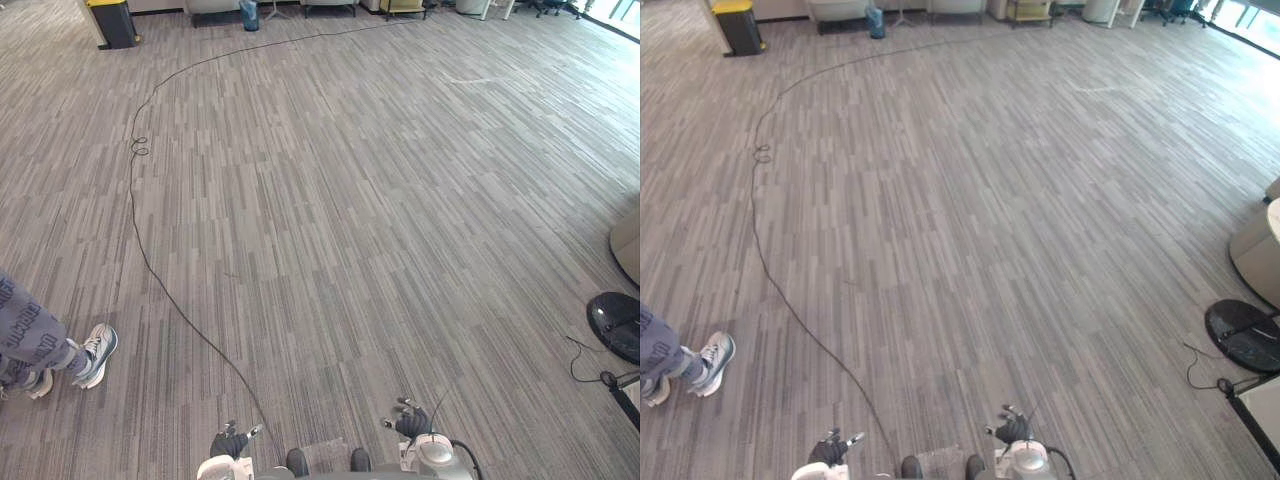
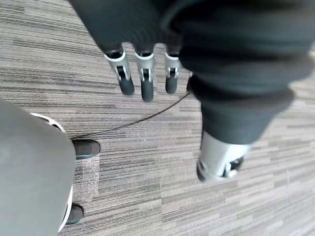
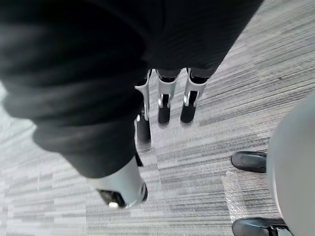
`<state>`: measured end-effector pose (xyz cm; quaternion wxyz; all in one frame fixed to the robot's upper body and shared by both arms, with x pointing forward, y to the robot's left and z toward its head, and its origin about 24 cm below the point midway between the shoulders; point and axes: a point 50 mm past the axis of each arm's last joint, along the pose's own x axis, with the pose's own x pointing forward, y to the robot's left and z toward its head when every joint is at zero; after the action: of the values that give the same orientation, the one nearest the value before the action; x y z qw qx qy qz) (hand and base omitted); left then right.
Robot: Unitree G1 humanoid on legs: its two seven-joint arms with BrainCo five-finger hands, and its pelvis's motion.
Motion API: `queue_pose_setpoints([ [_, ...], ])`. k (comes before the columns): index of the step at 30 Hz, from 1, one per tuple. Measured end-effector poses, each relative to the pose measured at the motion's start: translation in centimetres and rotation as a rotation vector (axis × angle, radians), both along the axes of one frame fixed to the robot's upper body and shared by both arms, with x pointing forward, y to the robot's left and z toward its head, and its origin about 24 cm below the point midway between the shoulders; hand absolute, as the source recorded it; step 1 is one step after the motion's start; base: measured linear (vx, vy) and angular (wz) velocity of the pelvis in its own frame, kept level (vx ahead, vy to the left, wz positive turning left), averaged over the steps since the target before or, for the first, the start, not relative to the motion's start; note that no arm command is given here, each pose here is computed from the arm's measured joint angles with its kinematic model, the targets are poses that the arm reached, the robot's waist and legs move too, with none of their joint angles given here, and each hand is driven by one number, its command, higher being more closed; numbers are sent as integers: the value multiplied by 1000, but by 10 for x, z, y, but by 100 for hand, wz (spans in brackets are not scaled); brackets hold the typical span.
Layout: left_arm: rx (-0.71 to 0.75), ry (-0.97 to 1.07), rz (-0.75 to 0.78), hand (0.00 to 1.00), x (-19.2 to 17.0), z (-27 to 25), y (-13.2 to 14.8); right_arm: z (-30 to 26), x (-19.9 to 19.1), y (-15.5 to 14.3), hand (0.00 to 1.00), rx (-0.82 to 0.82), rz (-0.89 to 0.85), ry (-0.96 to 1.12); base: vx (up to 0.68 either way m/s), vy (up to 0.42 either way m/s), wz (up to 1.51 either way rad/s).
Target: Pick up cushions and gather them together orderly.
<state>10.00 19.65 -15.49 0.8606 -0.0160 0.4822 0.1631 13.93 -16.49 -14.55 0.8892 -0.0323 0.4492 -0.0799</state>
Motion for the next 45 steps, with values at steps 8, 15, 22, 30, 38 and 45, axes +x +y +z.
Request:
queue_pose_setpoints([
  [8, -16, 13, 26, 0, 1, -2, -2, -6, -8, -11, 0, 75, -201, 41, 12, -14, 11],
  [15, -18, 23, 28, 0, 0, -2, -2, -7, -11, -11, 0, 136, -330, 44, -15, -7, 3],
  [22, -17, 29, 23, 0, 0, -3, -1, -9, -13, -10, 0, 140, -334, 62, -17, -6, 3],
  [30, -11, 30, 4, 0, 4, -2, 0, -10, -13, -11, 0, 149, -368, 64, -6, -12, 4],
  [38, -12, 22, 4, 0, 6, -1, 0, -9, -12, -12, 0, 147, -373, 57, -8, -7, 0],
  [45, -11, -38, 82, 0, 16, 5, 9, -6, -14, -15, 0, 151, -425, 21, 107, -40, 16],
])
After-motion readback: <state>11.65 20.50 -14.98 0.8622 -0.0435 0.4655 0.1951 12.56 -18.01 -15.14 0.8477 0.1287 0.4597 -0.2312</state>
